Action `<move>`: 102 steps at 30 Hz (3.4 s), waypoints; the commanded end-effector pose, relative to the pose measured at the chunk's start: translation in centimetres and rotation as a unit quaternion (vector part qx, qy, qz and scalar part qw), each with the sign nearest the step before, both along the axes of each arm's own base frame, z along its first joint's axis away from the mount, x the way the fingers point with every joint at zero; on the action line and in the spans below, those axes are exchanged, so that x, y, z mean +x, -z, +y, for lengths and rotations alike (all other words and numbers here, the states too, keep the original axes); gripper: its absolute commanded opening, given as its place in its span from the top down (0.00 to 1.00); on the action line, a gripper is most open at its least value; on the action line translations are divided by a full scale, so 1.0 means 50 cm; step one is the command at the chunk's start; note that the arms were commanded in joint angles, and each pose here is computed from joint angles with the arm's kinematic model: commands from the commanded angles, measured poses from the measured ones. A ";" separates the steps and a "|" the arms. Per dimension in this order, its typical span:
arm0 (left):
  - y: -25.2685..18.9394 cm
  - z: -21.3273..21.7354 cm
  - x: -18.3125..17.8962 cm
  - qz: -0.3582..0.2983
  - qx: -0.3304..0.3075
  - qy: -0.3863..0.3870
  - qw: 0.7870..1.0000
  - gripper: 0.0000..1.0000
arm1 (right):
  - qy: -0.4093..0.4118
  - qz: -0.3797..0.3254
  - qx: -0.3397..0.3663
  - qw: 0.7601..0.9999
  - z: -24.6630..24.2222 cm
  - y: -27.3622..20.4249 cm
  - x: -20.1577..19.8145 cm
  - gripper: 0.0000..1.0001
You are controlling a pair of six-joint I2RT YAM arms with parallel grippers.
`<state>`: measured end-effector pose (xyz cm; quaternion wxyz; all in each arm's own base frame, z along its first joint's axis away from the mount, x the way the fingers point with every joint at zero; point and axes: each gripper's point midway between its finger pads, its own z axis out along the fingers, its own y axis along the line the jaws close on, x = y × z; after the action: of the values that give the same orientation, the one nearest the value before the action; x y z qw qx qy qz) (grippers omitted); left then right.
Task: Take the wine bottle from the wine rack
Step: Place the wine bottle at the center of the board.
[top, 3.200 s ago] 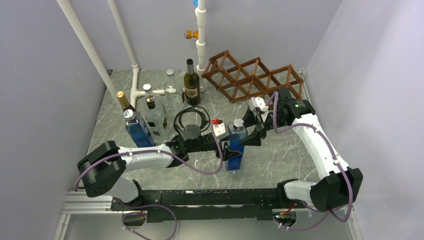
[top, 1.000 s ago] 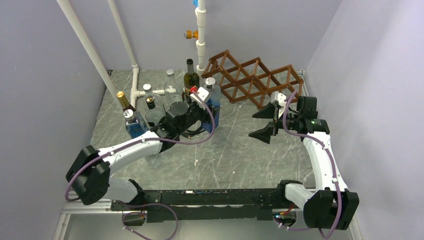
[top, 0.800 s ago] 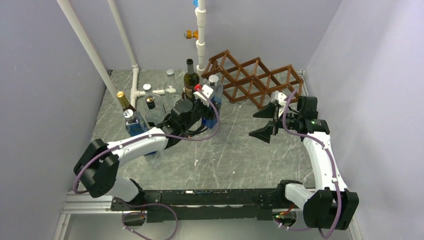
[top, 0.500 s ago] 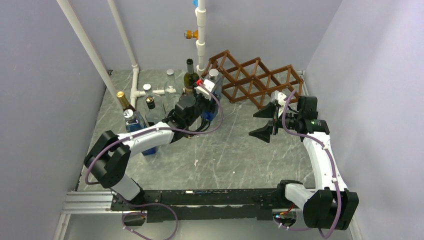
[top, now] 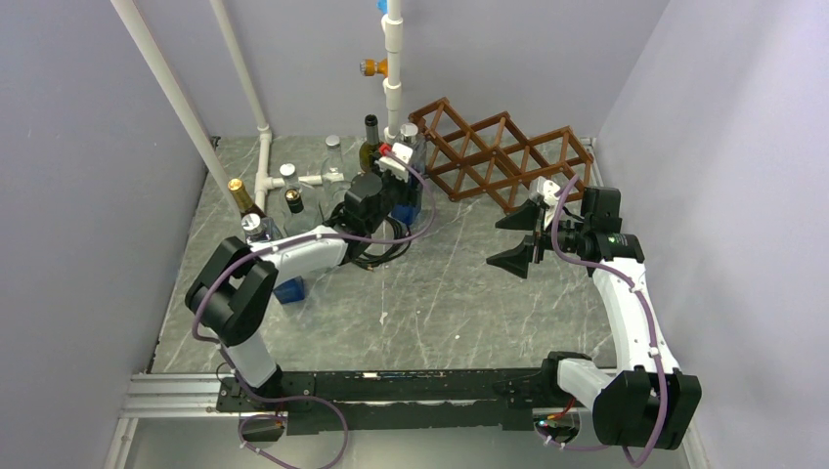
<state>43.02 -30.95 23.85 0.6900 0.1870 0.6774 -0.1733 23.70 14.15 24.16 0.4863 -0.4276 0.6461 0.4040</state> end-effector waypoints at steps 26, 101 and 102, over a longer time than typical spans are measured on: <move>-0.179 -0.002 0.133 -0.124 -0.143 -0.039 0.981 1.00 | 0.003 -0.021 -0.003 1.000 -0.004 -0.005 0.007 0.00; -0.164 -0.015 0.092 -0.030 -0.084 -0.012 0.996 0.00 | 0.005 -0.036 -0.015 0.999 -0.007 -0.006 0.001 0.00; -0.167 -0.016 0.085 -0.022 -0.081 -0.006 0.996 0.01 | 0.005 -0.036 -0.016 0.999 -0.007 -0.005 0.001 0.00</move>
<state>49.15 -31.33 26.93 0.7136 0.1160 0.6651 -0.1871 23.83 13.93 24.02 0.4920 -0.4346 0.6475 0.3871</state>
